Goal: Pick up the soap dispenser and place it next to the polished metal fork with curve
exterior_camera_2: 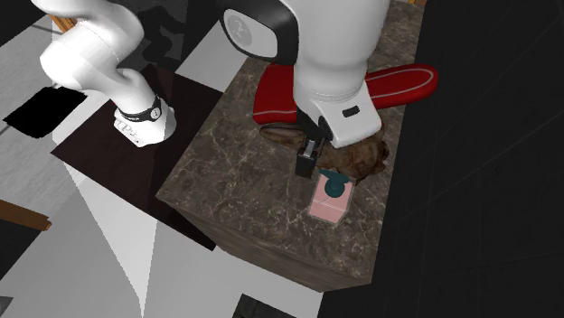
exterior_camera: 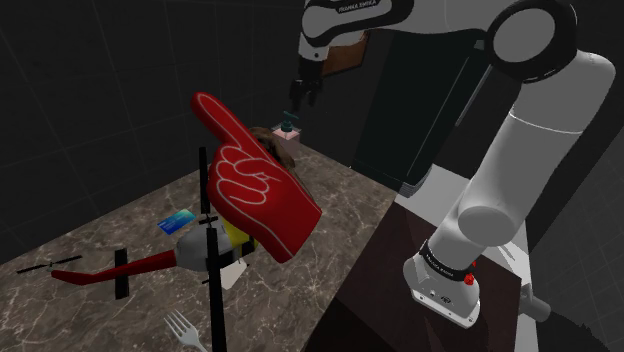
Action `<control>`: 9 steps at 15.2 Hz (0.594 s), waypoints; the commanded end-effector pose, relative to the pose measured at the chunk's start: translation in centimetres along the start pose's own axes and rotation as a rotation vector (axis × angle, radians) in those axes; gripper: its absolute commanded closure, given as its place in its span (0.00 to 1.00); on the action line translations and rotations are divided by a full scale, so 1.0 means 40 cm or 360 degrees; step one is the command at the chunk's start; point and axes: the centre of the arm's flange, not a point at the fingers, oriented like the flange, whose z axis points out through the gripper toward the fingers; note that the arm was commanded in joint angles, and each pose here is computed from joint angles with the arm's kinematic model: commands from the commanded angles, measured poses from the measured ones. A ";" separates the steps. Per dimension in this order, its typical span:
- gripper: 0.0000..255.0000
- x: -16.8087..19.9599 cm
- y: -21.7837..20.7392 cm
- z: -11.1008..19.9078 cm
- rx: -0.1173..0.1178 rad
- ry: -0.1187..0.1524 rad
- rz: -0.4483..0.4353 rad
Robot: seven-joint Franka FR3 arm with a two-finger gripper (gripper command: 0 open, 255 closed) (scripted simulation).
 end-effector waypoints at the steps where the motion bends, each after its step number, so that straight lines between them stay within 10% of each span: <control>1: 0.00 0.060 0.013 0.043 0.0014 -0.0004 -0.0004; 9: 0.00 0.140 0.025 0.158 0.0033 -0.0009 -0.0009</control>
